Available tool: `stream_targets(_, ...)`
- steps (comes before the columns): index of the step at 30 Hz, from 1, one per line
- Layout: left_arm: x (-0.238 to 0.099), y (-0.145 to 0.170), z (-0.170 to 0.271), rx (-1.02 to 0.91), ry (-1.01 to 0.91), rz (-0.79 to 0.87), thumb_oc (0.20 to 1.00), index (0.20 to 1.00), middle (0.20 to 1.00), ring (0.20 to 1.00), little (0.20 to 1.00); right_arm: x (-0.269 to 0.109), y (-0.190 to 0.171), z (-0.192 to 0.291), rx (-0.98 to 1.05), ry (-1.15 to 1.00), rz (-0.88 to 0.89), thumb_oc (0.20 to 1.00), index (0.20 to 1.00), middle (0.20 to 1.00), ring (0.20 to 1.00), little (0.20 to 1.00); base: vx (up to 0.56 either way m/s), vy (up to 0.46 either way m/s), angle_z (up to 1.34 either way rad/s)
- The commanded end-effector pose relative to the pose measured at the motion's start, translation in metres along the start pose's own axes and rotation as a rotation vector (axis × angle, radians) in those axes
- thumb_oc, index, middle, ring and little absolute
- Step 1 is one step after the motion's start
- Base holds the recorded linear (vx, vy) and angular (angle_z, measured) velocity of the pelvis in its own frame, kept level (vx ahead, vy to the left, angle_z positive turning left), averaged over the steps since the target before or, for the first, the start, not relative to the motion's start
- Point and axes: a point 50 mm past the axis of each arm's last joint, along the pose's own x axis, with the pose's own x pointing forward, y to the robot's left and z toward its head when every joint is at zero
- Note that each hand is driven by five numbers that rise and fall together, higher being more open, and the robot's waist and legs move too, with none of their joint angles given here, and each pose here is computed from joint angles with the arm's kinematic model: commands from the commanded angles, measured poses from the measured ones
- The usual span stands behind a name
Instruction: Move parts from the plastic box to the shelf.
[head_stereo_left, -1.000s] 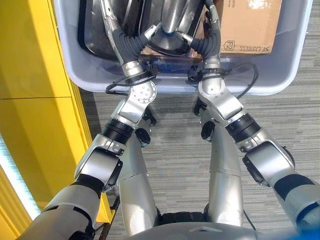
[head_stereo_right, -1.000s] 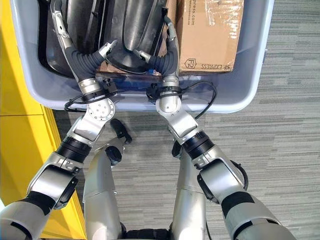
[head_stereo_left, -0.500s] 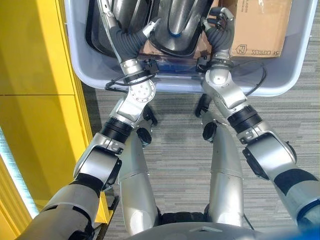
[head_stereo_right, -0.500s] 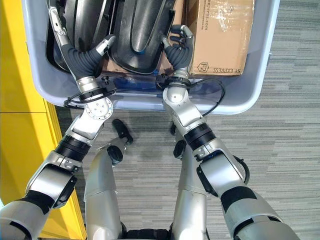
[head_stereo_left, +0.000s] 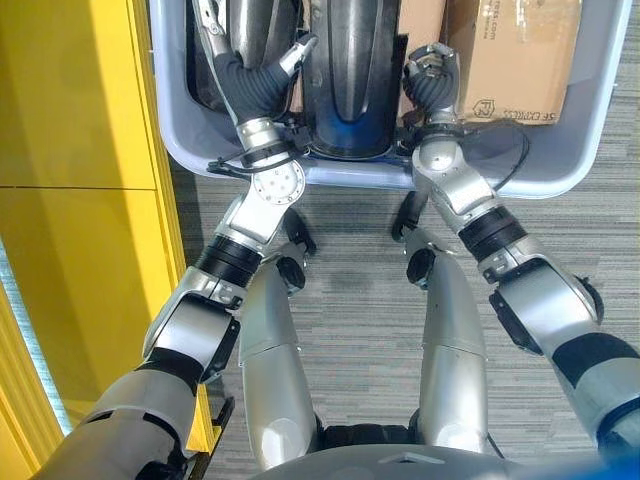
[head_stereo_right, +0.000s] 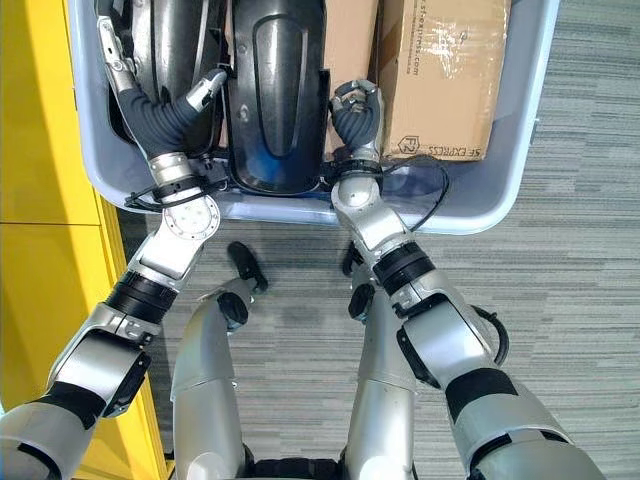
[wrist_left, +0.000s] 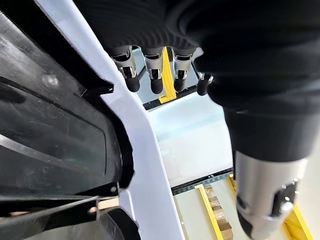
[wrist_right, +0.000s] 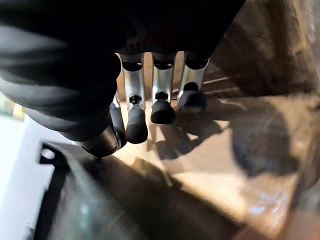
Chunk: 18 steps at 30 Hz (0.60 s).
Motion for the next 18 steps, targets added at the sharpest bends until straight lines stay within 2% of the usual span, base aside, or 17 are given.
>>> stream_targets(1,0.005,-0.003,0.018,-0.107,-0.072,-0.021,1.0,1.0,1.0,1.0,1.0,-0.025,0.014,-0.072,-0.198,0.284,0.126,0.2,0.2,0.2,0.2,0.2,0.0,0.0,0.0)
stream_targets(8,0.004,-0.003,0.016,-0.099,-0.079,-0.085,1.0,1.0,1.0,1.0,1.0,-0.024,0.012,-0.077,-0.031,0.323,0.083,0.2,0.2,0.2,0.2,0.2,0.0,-0.02,0.03)
stream_targets(12,-0.002,0.006,0.007,-0.069,-0.052,-0.089,1.0,1.0,1.0,1.0,1.0,-0.031,0.009,-0.092,0.089,0.433,0.048,0.2,0.2,0.2,0.2,0.2,-0.01,-0.005,0.02)
stream_targets(13,-0.003,0.008,0.005,-0.069,-0.043,-0.084,1.0,1.0,1.0,1.0,1.0,-0.033,0.009,-0.094,0.118,0.45,0.044,0.473,0.473,0.473,0.473,0.473,-0.01,0.034,-0.04)
stream_targets(14,-0.004,0.011,0.003,-0.07,-0.034,-0.076,1.0,1.0,1.0,1.0,1.0,-0.034,0.008,-0.097,0.147,0.464,0.039,0.896,0.896,0.896,0.896,0.896,-0.01,0.055,-0.06)
stream_targets(15,-0.006,0.014,0.001,-0.071,-0.023,-0.065,1.0,1.0,1.0,1.0,1.0,-0.036,0.008,-0.101,0.209,0.496,0.024,1.0,1.0,1.0,1.0,1.0,-0.01,0.065,-0.07)
stream_targets(18,-0.006,0.019,-0.002,-0.082,-0.001,-0.038,1.0,1.0,1.0,1.0,1.0,-0.037,0.006,-0.103,0.372,0.521,-0.006,1.0,1.0,1.0,1.0,1.0,-0.01,0.033,-0.02)
